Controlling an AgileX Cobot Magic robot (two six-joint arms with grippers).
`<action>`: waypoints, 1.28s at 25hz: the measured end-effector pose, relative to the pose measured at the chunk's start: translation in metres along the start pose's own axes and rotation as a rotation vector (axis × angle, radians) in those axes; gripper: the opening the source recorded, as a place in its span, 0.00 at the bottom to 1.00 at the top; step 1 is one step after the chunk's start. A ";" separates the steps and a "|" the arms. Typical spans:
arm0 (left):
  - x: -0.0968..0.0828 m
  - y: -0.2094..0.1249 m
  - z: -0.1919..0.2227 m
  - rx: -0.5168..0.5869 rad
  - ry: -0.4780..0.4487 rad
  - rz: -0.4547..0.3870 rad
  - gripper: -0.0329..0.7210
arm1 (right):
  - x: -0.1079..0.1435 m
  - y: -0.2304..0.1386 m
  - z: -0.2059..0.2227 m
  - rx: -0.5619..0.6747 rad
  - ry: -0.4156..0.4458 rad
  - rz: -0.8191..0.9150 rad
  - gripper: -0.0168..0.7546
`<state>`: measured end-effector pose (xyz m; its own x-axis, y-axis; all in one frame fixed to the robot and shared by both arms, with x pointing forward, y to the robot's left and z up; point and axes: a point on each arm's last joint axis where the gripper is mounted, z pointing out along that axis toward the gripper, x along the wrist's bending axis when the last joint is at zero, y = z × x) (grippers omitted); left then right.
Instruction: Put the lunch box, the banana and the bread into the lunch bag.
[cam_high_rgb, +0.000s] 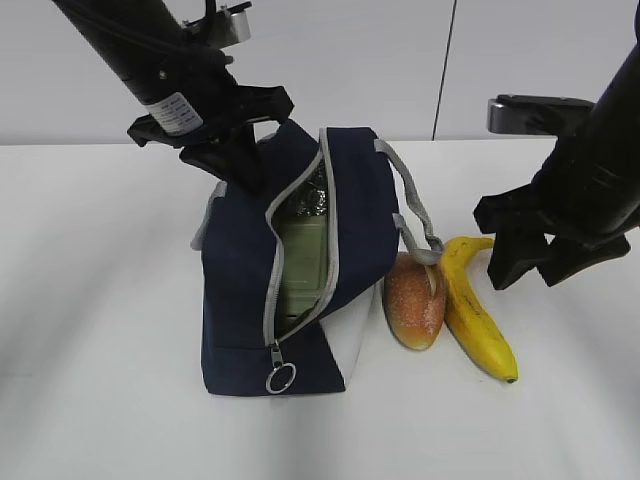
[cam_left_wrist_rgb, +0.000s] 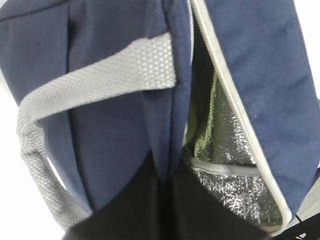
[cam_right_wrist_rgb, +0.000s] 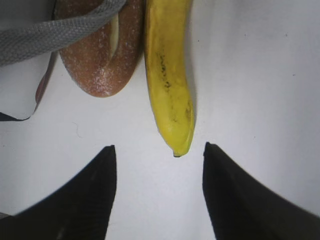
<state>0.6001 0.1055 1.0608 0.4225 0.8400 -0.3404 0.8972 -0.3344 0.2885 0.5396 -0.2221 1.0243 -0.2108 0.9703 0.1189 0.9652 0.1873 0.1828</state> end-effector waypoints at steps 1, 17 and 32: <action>0.000 0.000 0.000 0.001 0.000 0.000 0.04 | -0.001 -0.001 0.003 -0.005 -0.003 0.001 0.55; 0.001 0.000 0.000 0.002 0.010 0.004 0.04 | -0.009 0.006 0.069 0.047 -0.016 -0.026 0.68; 0.001 0.000 0.000 0.003 0.015 0.006 0.04 | -0.012 0.012 0.120 0.083 0.019 -0.066 0.68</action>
<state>0.6005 0.1067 1.0603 0.4263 0.8439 -0.3256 0.8948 -0.3408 0.2883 0.5727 -0.2133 0.9084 -0.2763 0.9525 0.1281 0.9585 0.2634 0.1095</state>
